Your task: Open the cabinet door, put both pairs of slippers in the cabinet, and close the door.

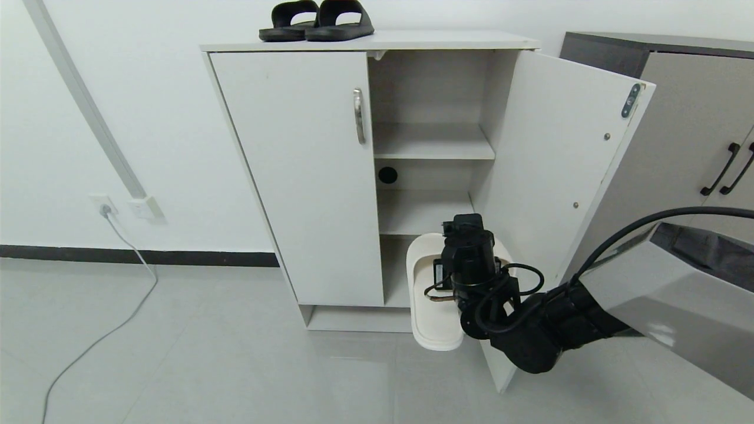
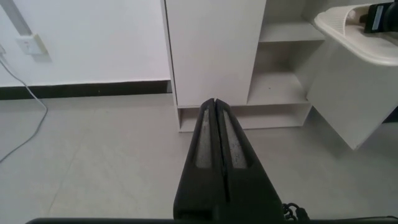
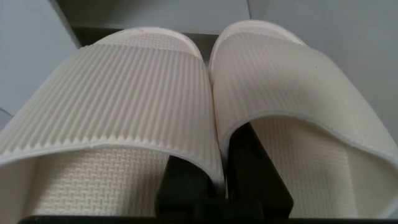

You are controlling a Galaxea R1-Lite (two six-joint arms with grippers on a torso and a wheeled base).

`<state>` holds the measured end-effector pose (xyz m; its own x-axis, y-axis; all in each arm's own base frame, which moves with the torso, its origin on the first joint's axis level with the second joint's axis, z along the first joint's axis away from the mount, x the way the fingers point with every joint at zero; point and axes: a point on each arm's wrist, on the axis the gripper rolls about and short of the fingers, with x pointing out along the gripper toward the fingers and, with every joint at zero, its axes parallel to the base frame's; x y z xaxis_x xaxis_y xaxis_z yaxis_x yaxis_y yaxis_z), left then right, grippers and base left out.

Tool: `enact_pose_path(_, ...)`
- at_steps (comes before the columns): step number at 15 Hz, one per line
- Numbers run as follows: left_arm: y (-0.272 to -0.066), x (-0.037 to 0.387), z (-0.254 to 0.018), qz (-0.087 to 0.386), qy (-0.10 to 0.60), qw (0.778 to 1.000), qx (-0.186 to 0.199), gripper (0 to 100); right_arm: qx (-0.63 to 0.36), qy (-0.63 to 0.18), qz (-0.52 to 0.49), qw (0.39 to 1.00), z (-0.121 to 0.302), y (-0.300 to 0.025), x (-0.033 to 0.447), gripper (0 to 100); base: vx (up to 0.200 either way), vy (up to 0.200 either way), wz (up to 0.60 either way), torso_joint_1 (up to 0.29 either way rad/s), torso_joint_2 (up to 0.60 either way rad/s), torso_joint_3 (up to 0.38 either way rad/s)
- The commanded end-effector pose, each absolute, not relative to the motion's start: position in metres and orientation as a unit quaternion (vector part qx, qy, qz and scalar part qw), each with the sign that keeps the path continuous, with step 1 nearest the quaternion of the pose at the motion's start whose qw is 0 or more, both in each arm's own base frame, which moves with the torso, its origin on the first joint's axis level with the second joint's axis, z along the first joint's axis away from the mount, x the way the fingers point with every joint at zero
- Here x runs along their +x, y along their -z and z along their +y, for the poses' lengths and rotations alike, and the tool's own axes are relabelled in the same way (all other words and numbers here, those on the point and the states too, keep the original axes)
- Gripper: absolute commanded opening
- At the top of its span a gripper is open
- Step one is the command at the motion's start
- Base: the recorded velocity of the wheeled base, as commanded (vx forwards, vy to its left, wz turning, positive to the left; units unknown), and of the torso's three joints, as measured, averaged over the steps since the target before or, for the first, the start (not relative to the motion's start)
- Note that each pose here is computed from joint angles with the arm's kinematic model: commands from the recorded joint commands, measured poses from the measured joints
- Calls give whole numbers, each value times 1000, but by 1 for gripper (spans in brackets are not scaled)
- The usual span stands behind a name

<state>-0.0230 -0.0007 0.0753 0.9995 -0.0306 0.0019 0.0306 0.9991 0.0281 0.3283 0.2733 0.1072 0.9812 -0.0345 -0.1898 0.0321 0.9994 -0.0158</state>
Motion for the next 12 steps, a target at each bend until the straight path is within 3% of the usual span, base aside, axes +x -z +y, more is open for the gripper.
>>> enact_pose_path(1,-75,-23,-1,0,15,1000,14,0,-6,23,96,995,268,-108,331,0,0,0,0,0,0,0)
enact_pose_path(12,-75,-23,-1,0,13,1000,8,0,-10,22,104,994,250,-106,339,0,0,0,0,0,0,0)
